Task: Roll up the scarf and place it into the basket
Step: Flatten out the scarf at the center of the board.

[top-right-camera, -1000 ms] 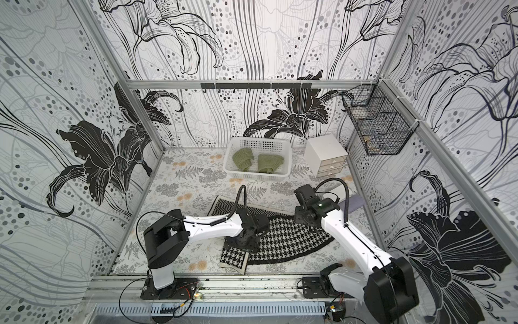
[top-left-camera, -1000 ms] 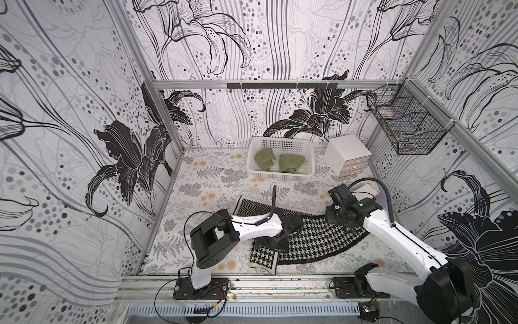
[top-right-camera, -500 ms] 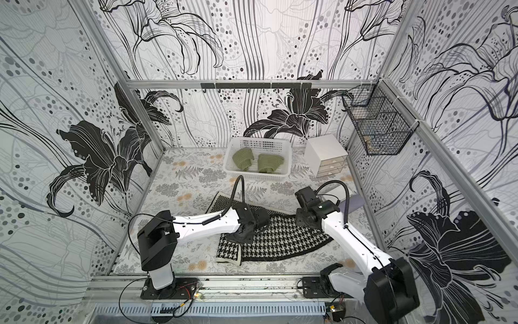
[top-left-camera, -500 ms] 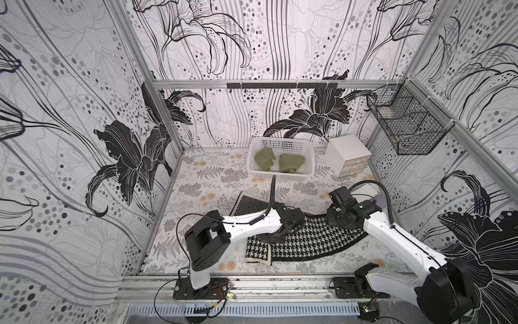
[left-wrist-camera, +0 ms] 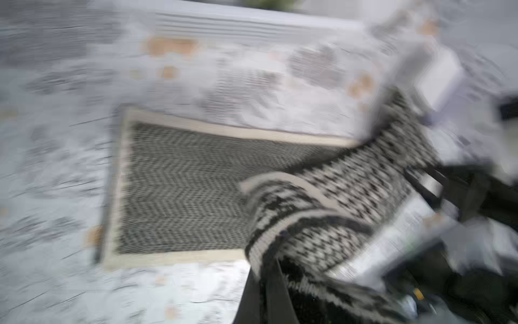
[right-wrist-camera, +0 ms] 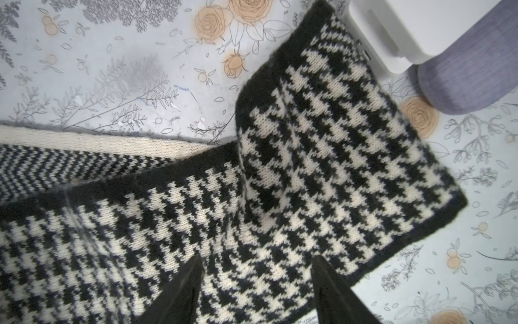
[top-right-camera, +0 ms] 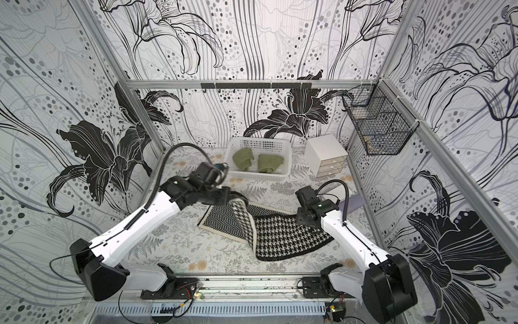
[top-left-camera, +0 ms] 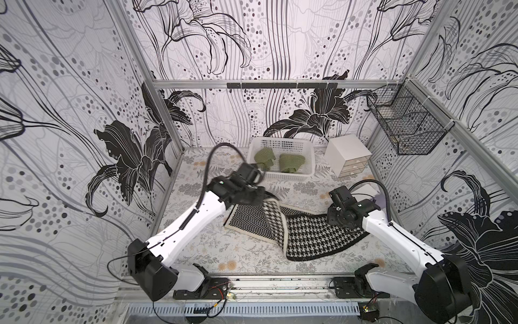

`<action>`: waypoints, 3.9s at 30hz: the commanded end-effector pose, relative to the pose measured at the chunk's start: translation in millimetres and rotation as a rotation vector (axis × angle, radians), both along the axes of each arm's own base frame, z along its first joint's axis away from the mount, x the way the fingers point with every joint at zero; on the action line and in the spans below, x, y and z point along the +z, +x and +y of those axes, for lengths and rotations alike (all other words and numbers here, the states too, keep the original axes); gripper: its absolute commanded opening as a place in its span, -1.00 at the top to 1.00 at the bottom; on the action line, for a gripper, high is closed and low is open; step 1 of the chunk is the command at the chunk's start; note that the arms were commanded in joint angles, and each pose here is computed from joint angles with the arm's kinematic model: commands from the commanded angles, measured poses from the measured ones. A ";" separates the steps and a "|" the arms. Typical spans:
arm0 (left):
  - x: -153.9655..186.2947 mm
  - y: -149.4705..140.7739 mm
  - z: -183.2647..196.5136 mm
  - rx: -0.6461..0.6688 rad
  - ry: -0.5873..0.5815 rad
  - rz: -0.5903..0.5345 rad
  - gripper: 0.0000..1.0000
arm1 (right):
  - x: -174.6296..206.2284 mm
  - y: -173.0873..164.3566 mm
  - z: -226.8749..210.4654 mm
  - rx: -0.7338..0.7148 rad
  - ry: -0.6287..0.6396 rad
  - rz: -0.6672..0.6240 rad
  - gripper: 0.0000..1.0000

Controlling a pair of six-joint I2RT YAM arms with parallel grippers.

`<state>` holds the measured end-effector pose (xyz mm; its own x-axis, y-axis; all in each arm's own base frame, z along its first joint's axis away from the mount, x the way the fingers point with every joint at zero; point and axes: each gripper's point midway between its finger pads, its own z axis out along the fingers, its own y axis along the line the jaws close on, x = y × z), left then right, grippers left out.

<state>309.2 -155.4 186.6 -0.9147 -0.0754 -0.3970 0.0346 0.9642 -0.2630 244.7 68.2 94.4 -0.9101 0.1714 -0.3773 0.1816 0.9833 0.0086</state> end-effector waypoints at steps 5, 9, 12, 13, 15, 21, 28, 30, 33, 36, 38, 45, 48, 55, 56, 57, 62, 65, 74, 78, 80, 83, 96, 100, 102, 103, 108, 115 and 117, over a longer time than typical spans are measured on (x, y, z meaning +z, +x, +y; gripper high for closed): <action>-120.0 50.5 61.5 0.082 0.114 0.276 1.00 | -3.4 14.2 9.2 0.000 0.023 0.009 -0.29; -128.6 62.2 33.3 0.023 0.073 0.257 1.00 | -3.9 12.4 7.4 0.009 0.012 0.012 -0.29; -93.8 65.4 10.2 -0.030 0.030 0.158 1.00 | -7.4 11.0 7.5 0.016 0.009 0.025 -0.29; -74.2 67.0 1.3 -0.049 0.015 0.106 1.00 | -8.3 11.7 8.0 0.016 0.008 0.029 -0.29; -17.7 66.8 -29.4 -0.133 -0.050 -0.017 1.00 | -11.1 12.9 6.2 0.012 -0.006 0.037 -0.29; 104.2 2.0 -117.4 -0.537 -0.208 -0.289 1.00 | -10.9 19.1 -9.9 -0.077 -0.033 0.022 -0.30; -25.9 55.7 77.6 0.112 -0.044 -0.056 1.00 | -3.5 24.3 -29.6 -0.155 -0.051 -0.011 -0.30; -76.0 64.8 101.8 0.197 0.020 0.075 1.00 | 0.3 28.5 -26.5 -0.145 -0.037 -0.025 -0.30; -121.5 88.8 99.8 0.232 -0.007 0.168 1.00 | 0.2 32.3 -21.7 -0.128 -0.022 -0.021 -0.30; -151.5 102.1 87.5 0.241 -0.060 0.206 1.00 | -3.8 31.0 -17.0 -0.105 -0.004 -0.007 -0.29; -157.6 98.8 82.9 0.244 -0.051 0.211 1.00 | -6.4 27.9 -15.0 -0.090 0.003 0.012 -0.29; -100.7 80.0 58.4 0.141 -0.140 0.050 1.00 | -20.7 23.8 -1.9 -0.032 0.062 0.043 -0.27; -24.4 59.0 -13.6 -0.195 -0.265 -0.180 1.00 | -23.8 25.2 -2.2 -0.036 0.056 0.048 -0.27; -95.5 34.4 66.7 0.041 0.170 0.032 1.00 | -25.3 37.1 13.1 0.012 0.112 0.045 -0.26; -109.8 33.6 70.6 0.072 0.172 0.089 1.00 | -26.0 38.8 17.7 0.026 0.128 0.046 -0.26; -118.1 34.2 72.8 0.096 0.160 0.103 1.00 | -27.5 39.3 21.3 0.037 0.142 0.050 -0.26; -149.6 39.0 120.4 0.292 0.235 0.202 1.00 | -40.9 37.2 25.0 0.069 0.141 0.100 -0.26; -152.3 41.8 128.9 0.318 0.281 0.231 1.00 | -48.9 32.5 36.4 0.111 0.183 0.146 -0.24; -154.8 38.2 179.8 0.584 0.146 0.223 1.00 | -44.1 -33.9 112.6 0.436 0.392 0.230 -0.21; -137.0 49.6 186.5 0.633 0.012 0.163 1.00 | -54.5 -61.2 95.6 0.361 0.339 0.270 -0.21; -116.5 55.0 182.8 0.614 -0.049 0.133 1.00 | -61.8 -60.6 65.5 0.215 0.194 0.297 -0.20; -93.7 50.0 177.3 0.506 -0.021 0.184 1.00 | -68.9 -46.6 30.5 0.075 -0.011 0.307 -0.20; 37.2 53.4 47.6 -0.151 -0.323 -0.206 1.00 | -11.5 64.5 -37.3 -0.177 -0.092 0.064 -0.21; 59.3 34.6 22.5 -0.312 -0.318 -0.306 1.00 | 16.8 72.3 -12.1 -0.074 0.040 -0.053 -0.20; 31.7 30.1 41.0 -0.272 -0.200 -0.222 1.00 | 35.1 73.1 38.0 0.136 0.217 -0.144 -0.21; 22.6 21.9 37.0 -0.306 -0.210 -0.169 1.00 | 45.8 72.9 64.6 0.239 0.301 -0.191 -0.22; 101.3 -25.3 -33.3 -0.607 -0.476 -0.440 1.00 | 71.9 79.1 135.0 0.446 0.507 -0.245 -0.30; 156.7 -92.0 -64.0 -0.839 -0.592 -0.508 1.00 | 57.8 102.5 141.7 0.461 0.430 -0.209 -0.30; 170.5 -105.0 -61.3 -0.845 -0.558 -0.581 1.00 | 57.6 108.5 140.4 0.452 0.408 -0.209 -0.30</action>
